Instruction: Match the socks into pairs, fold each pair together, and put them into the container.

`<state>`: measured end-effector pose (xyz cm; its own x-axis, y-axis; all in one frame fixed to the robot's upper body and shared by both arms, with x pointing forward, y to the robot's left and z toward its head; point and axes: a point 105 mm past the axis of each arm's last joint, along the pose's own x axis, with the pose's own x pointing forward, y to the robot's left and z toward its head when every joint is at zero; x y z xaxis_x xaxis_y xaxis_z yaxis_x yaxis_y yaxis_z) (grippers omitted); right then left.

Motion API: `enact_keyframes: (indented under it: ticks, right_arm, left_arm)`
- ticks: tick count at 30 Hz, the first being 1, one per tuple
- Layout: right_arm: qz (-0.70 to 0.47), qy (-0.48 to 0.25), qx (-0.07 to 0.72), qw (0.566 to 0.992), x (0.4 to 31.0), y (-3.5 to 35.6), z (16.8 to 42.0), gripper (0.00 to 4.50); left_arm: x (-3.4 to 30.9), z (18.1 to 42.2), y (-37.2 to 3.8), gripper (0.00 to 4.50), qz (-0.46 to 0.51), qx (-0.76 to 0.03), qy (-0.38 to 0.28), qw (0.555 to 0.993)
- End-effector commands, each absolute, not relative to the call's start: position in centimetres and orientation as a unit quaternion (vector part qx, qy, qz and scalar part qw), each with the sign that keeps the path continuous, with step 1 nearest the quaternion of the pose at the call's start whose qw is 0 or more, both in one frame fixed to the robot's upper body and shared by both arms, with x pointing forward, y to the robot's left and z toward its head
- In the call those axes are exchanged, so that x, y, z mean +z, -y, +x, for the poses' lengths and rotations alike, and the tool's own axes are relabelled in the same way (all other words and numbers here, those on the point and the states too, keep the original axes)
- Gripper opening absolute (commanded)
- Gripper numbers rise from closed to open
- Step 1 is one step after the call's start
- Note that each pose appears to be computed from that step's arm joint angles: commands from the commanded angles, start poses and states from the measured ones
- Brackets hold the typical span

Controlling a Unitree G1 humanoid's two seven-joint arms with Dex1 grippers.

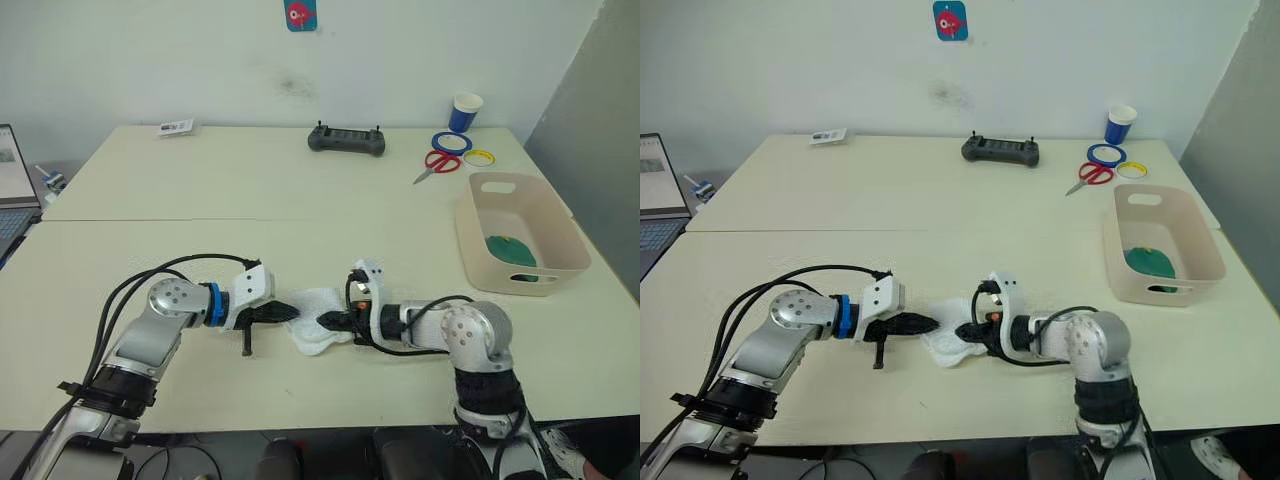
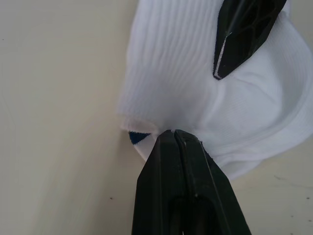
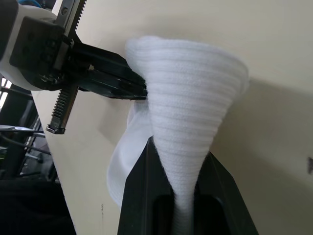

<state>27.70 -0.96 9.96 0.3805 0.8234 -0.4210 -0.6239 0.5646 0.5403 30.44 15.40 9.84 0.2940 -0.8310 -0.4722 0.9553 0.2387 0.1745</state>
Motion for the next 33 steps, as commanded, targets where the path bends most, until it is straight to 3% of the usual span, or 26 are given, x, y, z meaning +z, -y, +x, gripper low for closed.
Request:
enact_keyframes:
  ticks: [1, 4, 9, 15, 19, 22, 26, 30, 33]
  right_arm:
    - [0.129, -0.279, 0.463, 0.831, 12.2, 1.7, 26.1, 0.02]
    - [0.116, -0.258, 0.448, 0.848, 12.4, 3.6, 24.5, 0.0]
    - [0.135, -0.236, 0.386, 0.881, 12.4, 6.1, 23.2, 0.0]
    - [0.155, -0.201, 0.314, 0.915, 12.7, 8.0, 21.2, 0.0]
    - [0.097, -0.127, 0.265, 0.951, 14.7, 11.2, 21.8, 0.0]
    - [0.008, -0.029, 0.234, 0.972, 18.7, 15.1, 22.0, 0.0]
    - [-0.092, 0.001, 0.186, 0.978, 22.0, 18.9, 21.2, 0.0]
    - [-0.283, 0.019, 0.109, 0.953, 26.0, 22.6, 23.0, 0.0]
    - [-0.394, 0.007, 0.076, 0.916, 26.7, 24.0, 25.1, 0.0]
  left_arm:
    - [14.0, 30.7, -13.7, 0.18, 0.185, -0.595, -0.104, 0.775]
    - [17.2, 30.9, -10.9, 0.87, 0.15, -0.616, -0.078, 0.769]
    - [21.5, 30.9, -6.8, 2.51, 0.097, -0.644, -0.032, 0.758]
    - [24.2, 31.2, -3.0, 4.41, 0.126, -0.667, -0.011, 0.734]
    - [26.1, 31.3, -0.9, 4.46, 0.146, -0.681, 0.014, 0.717]
    - [26.7, 31.4, -0.4, 4.46, 0.169, -0.69, 0.023, 0.704]
    - [26.5, 31.6, -0.3, 4.46, 0.185, -0.698, 0.024, 0.691]
    - [26.0, 31.1, -0.1, 4.46, 0.184, -0.71, 0.019, 0.679]
    - [25.8, 30.8, 0.2, 4.46, 0.184, -0.714, 0.019, 0.675]
